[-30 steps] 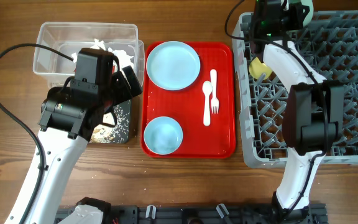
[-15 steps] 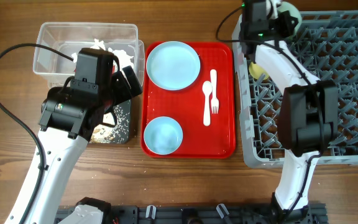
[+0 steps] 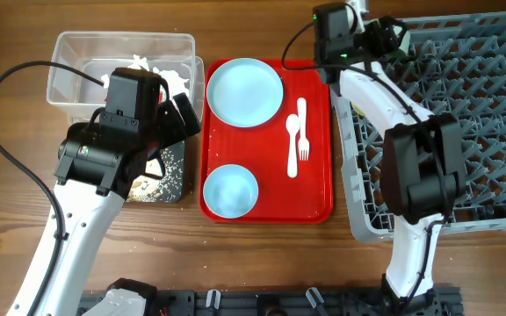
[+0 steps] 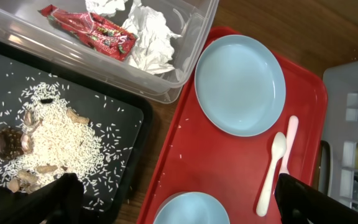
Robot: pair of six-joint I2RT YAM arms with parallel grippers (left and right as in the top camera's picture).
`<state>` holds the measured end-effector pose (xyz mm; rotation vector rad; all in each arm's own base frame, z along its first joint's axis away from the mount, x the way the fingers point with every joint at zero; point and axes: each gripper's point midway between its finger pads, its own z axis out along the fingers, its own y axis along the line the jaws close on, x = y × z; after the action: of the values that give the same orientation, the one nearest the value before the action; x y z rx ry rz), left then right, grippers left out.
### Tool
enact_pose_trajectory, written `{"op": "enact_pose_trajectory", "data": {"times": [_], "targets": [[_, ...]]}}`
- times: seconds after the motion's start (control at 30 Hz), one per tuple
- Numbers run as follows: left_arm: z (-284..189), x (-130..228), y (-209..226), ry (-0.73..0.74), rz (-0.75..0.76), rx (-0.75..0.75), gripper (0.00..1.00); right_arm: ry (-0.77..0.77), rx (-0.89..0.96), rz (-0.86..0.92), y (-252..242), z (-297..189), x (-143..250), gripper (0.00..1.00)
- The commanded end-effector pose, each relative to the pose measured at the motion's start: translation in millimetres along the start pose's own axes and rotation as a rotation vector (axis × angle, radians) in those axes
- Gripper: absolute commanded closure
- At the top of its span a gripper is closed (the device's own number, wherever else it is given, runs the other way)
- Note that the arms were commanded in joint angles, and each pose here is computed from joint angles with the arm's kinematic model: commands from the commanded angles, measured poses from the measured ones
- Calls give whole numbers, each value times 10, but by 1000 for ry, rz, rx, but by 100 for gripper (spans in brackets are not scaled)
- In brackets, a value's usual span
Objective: Sort waste into correct bins and load items into the dishwasher rack
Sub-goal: 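Reach right gripper to the light-blue bowl and grasp its rim, then carry the light-blue bowl into the rack and release it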
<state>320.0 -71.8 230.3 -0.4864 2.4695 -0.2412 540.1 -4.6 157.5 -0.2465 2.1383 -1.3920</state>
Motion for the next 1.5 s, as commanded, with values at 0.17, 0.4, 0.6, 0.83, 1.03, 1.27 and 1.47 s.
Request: {"op": "enact_pose_trajectory", "data": {"times": [0.17,0.4,0.6,0.83,1.03,1.27,1.47], "targets": [[-4,-22,0,-3,0,3,0,-86,-59,-44,80,-314,-198,8],[-4,-22,0,-3,0,3,0,-215,-191,60,-172,-671,-456,5],[-4,-22,0,-3,0,3,0,-315,-520,238,-239,-1124,-557,1],[-4,-22,0,-3,0,3,0,-244,-1440,325,296,-2479,-307,4],[-4,-22,0,-3,0,3,0,214,-1675,308,899,-2880,381,31],[-4,-22,0,-3,0,3,0,453,-1639,266,1607,-3170,1053,36],[-4,-22,0,-3,0,3,0,558,-1584,239,1929,-3353,1492,41]]}}
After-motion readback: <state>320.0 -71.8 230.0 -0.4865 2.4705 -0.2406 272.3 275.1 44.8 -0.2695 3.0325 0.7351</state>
